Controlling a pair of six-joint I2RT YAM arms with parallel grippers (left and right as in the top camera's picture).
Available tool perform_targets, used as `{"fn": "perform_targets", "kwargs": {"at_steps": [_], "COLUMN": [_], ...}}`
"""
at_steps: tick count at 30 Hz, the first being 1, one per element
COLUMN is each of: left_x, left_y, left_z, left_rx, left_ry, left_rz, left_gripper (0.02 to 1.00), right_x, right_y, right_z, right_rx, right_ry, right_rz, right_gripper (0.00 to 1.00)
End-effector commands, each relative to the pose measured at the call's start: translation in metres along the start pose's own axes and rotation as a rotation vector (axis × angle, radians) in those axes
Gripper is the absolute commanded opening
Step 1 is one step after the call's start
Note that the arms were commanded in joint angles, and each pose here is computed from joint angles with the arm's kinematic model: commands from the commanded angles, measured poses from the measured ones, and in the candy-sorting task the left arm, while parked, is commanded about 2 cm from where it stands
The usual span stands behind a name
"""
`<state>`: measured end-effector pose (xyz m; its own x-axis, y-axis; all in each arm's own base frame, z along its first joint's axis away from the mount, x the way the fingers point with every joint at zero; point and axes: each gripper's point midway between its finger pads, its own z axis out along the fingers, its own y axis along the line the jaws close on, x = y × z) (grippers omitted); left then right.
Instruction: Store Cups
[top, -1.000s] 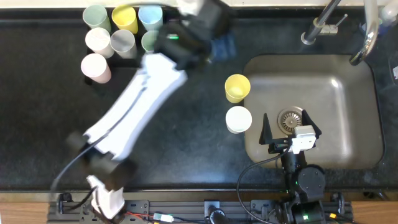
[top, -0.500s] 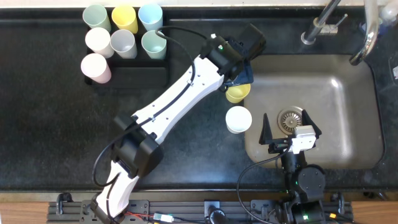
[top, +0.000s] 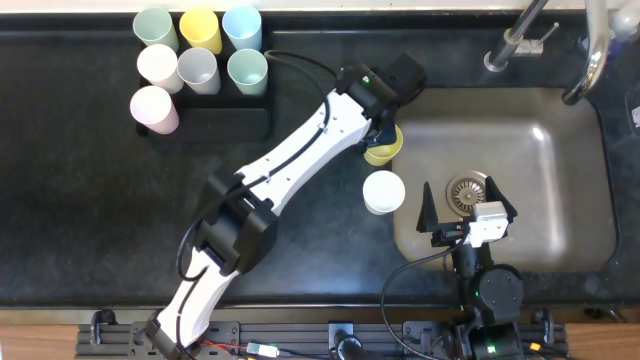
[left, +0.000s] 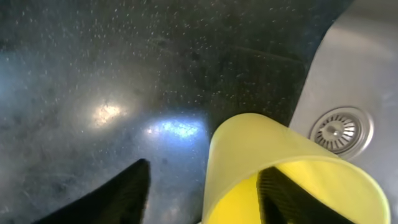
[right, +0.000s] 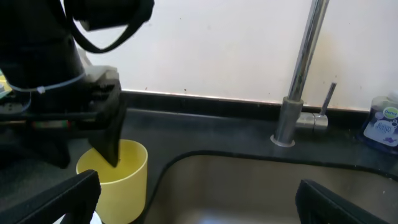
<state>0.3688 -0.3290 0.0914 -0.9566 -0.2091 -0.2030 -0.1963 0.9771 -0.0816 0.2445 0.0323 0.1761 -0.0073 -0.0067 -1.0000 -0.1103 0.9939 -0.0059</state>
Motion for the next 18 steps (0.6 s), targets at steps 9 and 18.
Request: {"fn": "perform_targets", "kwargs": {"at_steps": [9, 18], "left_x": [0.0, -0.072], "left_y": [-0.007, 0.05], "left_z": [0.002, -0.102], "left_rx": [-0.005, -0.012], "left_ry": [-0.028, -0.323], "left_rz": [0.013, -0.195], "left_gripper": [0.036, 0.036], "right_x": [0.003, 0.003], "right_y": [0.0, 0.0], "right_z": [0.0, 0.0], "right_rx": [0.0, 0.0], "right_ry": [-0.002, -0.002], "right_rz": [0.001, 0.001], "right_gripper": [0.998, 0.998]}}
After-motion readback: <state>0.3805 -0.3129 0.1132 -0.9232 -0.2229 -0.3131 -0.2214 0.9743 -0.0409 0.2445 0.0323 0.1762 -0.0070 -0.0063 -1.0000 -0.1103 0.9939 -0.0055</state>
